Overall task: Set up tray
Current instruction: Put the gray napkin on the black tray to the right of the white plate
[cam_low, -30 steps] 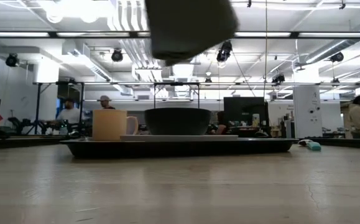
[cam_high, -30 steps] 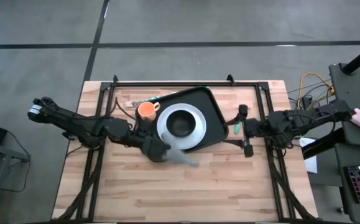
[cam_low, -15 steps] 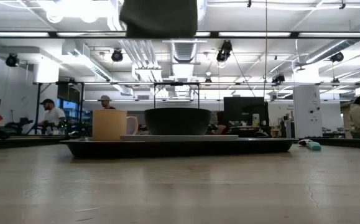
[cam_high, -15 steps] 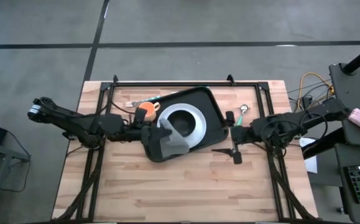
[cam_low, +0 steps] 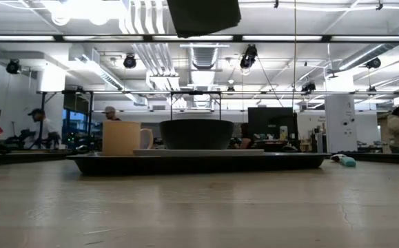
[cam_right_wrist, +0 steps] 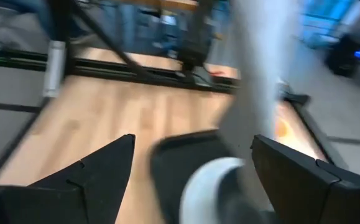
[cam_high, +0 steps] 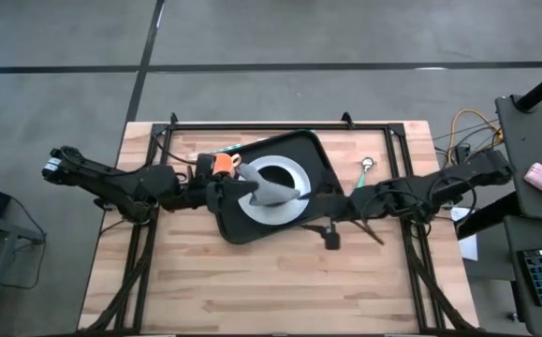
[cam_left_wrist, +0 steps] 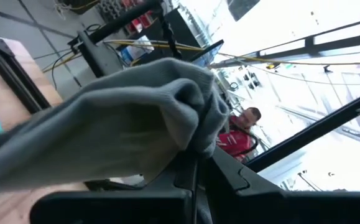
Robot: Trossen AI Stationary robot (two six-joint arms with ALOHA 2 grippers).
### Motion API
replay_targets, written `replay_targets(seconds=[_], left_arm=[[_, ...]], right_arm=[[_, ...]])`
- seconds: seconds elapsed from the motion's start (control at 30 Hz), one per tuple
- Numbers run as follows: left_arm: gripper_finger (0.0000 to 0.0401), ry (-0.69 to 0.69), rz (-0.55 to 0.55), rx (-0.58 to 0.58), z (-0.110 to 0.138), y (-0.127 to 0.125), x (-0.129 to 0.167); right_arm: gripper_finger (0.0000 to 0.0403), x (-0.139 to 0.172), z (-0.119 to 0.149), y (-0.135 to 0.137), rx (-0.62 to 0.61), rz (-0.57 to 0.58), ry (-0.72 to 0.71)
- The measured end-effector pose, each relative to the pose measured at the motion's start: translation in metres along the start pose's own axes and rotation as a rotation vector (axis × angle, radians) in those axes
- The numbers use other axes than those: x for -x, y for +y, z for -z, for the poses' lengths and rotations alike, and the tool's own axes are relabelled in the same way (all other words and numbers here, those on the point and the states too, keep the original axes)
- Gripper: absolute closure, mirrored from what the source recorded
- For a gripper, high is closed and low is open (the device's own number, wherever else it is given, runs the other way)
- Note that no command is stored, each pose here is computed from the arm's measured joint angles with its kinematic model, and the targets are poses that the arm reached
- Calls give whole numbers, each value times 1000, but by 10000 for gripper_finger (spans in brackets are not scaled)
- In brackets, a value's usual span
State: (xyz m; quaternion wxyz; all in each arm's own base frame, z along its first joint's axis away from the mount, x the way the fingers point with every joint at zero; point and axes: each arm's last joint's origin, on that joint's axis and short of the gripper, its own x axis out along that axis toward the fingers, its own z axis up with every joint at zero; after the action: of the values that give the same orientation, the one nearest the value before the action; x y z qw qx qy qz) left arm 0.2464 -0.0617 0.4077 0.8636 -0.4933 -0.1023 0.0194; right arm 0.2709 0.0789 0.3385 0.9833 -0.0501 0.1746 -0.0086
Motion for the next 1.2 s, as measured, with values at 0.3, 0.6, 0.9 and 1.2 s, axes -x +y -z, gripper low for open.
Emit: replay_targets(seconds=[0.3, 0.6, 0.9, 1.2], left_arm=[[401, 0, 9, -14, 0, -1, 0], [401, 0, 51, -45, -2, -4, 0], [401, 4, 57, -58, -2, -5, 1], [401, 4, 67, -68, -3, -5, 1]], right_arm=[[92, -10, -20, 0, -19, 114, -32], [106, -44, -7, 10, 36, 121, 48], [154, -48, -9, 2, 16, 147, 37], [228, -47, -9, 1, 14, 147, 41]])
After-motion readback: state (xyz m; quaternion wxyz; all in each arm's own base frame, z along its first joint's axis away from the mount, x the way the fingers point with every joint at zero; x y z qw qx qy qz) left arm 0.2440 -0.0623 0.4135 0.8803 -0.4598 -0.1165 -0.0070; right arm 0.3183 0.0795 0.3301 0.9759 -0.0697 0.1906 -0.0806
